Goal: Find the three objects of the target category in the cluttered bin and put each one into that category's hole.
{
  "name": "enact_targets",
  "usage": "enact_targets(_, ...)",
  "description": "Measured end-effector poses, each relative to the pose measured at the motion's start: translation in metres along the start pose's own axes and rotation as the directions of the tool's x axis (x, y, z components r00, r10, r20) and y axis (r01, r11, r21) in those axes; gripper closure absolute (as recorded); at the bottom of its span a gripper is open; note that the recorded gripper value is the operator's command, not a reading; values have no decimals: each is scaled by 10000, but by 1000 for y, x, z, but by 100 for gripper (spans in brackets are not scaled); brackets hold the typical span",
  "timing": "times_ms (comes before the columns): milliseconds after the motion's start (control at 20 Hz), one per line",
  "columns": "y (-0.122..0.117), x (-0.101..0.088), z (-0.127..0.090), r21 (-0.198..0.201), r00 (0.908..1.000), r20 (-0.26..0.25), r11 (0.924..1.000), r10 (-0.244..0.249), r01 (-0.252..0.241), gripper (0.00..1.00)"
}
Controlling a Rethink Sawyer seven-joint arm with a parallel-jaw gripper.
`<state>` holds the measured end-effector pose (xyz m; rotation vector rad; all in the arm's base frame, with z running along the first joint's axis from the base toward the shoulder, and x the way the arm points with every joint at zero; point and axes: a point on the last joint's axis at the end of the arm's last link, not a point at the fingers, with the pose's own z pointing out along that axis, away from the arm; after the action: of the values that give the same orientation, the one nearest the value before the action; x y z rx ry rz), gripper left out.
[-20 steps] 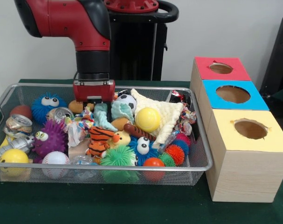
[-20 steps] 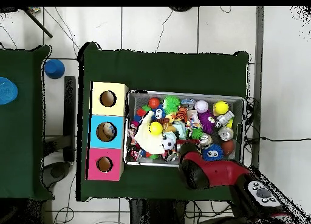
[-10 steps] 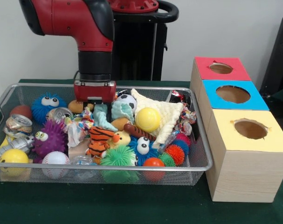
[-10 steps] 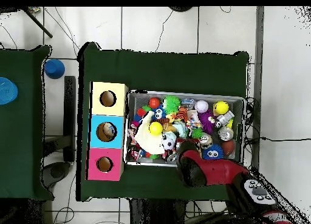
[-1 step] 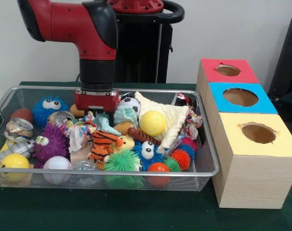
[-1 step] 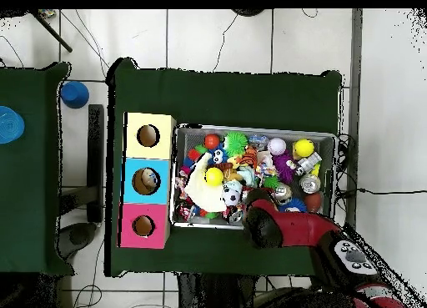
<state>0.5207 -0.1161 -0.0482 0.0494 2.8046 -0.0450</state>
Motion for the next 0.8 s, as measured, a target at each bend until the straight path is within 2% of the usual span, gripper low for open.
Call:
enact_targets(250,0,-7,5,73,9987,-479,9998,172,-168,0)
enact_targets(550,0,-19,10,191,9931,-1114,9992,368,-349,0)
enact_targets(650,0,-23,11,216,9902,-1333,9990,425,-399,0)
enact_targets(800,0,-31,13,240,9791,-1940,9981,606,-570,0)
